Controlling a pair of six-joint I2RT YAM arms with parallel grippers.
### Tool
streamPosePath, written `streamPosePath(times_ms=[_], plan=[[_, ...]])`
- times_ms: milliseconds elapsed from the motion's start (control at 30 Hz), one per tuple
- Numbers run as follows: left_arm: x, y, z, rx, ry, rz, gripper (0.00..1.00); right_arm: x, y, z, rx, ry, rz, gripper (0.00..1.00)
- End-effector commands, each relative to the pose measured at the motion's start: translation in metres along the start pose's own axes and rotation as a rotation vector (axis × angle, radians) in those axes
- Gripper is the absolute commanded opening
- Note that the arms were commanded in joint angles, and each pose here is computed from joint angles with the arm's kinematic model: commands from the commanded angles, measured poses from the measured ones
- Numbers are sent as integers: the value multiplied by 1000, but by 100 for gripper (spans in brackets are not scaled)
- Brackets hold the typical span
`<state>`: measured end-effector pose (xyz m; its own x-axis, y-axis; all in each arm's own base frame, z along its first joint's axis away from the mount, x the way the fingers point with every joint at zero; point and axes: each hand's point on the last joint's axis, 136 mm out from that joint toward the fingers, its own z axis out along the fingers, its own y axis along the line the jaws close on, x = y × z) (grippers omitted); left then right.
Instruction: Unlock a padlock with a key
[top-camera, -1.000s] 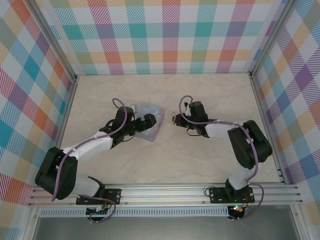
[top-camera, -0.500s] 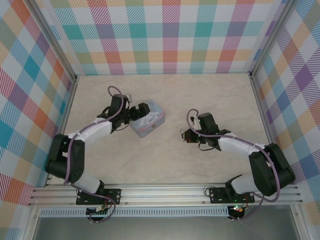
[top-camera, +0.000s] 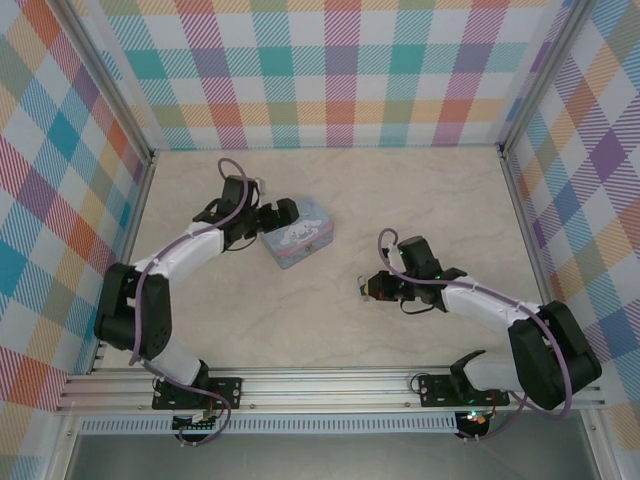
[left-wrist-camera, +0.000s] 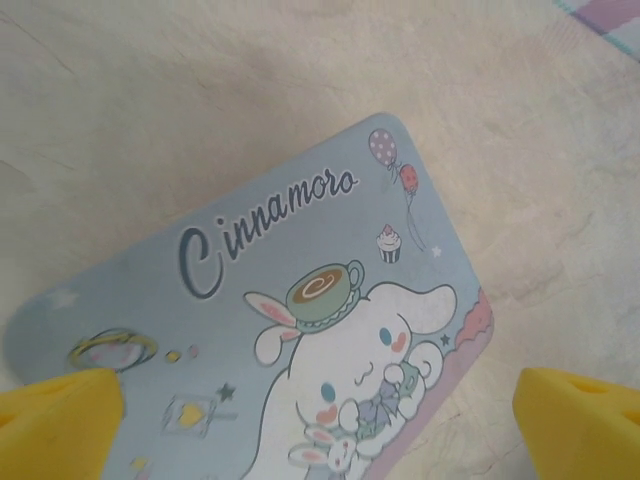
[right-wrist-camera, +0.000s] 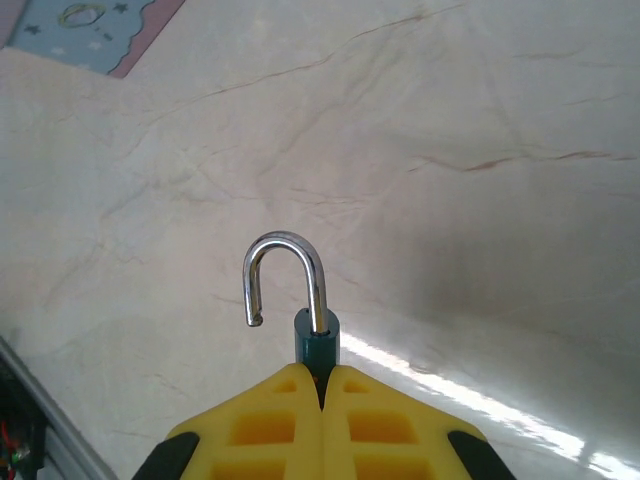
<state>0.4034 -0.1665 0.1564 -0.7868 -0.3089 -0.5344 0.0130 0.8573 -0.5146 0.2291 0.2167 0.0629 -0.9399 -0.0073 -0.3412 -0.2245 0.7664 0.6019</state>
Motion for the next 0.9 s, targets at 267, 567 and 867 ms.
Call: streamPosePath(times_ms=[267,567,867], plan=[[9,35,-127,-141,-284,-28,100,29,23,37,-34,145,99,6],[44,51,-141,-129,-268,-88,100,35,4,36,74,176,66,9],[44,54,-145,-167,-247,-54,100,26,-3,24,135,141,6,27]])
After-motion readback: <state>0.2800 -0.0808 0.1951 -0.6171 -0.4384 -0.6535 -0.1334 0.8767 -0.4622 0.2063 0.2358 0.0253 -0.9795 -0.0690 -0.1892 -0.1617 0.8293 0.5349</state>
